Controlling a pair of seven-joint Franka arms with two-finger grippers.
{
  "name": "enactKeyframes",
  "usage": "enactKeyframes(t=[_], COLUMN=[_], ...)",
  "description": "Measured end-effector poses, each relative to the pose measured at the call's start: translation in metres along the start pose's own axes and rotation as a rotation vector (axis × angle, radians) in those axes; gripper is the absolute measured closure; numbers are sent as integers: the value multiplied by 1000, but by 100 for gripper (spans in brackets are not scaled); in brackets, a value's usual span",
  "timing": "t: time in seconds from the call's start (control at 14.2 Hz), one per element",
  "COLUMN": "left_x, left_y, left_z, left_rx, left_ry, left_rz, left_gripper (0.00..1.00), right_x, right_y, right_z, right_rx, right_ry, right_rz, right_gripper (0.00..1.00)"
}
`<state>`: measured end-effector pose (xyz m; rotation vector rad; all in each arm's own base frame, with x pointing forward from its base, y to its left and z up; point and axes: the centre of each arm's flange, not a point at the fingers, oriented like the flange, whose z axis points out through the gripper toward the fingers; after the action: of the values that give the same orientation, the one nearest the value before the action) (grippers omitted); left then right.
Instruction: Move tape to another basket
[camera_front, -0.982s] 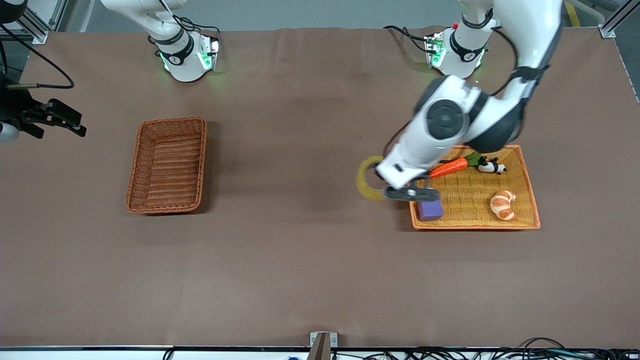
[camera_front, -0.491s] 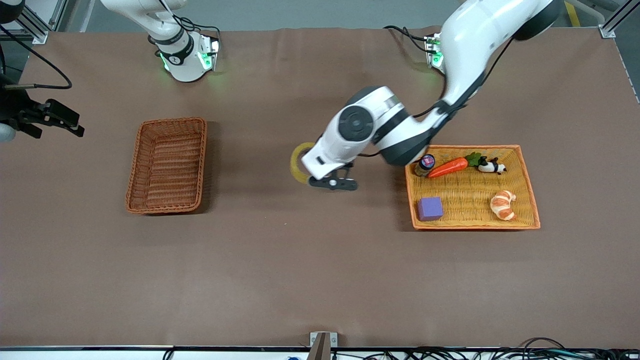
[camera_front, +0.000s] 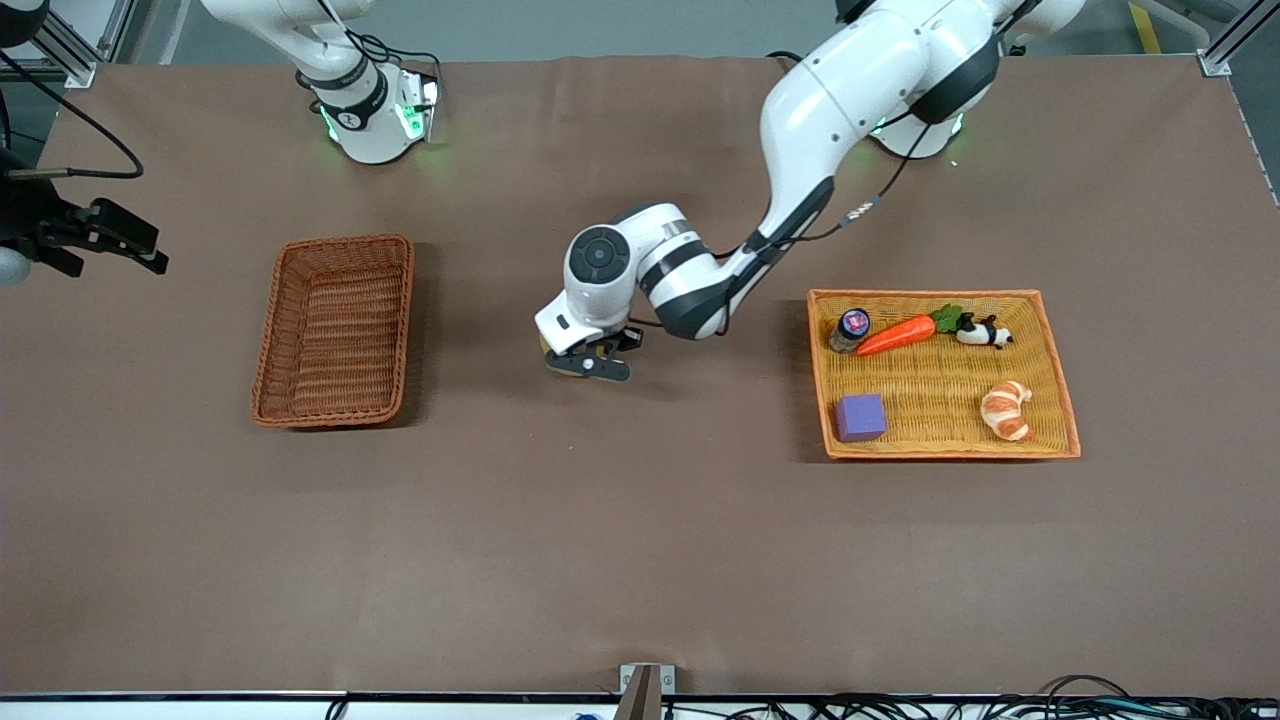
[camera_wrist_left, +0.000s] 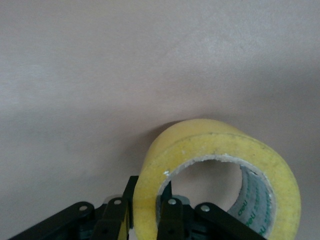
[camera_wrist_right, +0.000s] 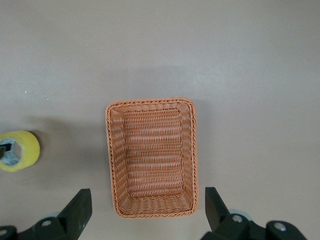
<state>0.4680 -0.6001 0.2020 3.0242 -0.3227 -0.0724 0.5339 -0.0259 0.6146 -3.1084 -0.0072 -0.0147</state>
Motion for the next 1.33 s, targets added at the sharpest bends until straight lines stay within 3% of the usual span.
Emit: enactKeyframes(t=[0.42,0.63,0.84,1.12,1.26,1.33], left_x=[1,13,47,75,76,76], left_y=[0,-4,-37,-108,-140,-158], left_z=[13,-3,-60,-170,-213,-231], left_rx=[-11,-68,-148,-117,-75,-54], left_ry=[5,-11,-35,-53,-63,-71], left_rz=[-2,-69,-191,-282,-311,-330], left_gripper=[75,46,17,12,1,0], right_x=[3,5,6,12,16,17], right_y=[-4,-8,-13,-55,-99,-125], right_z=[2,6,12,45,76,94], right_rx=[-1,-2,-2,-6,-9,-9], right_ry=[9,1,-8,-20,-20,-15], right_rz=[-7,-14,-23,-97,-146,-155], right_gripper=[0,0,0,0,0,0])
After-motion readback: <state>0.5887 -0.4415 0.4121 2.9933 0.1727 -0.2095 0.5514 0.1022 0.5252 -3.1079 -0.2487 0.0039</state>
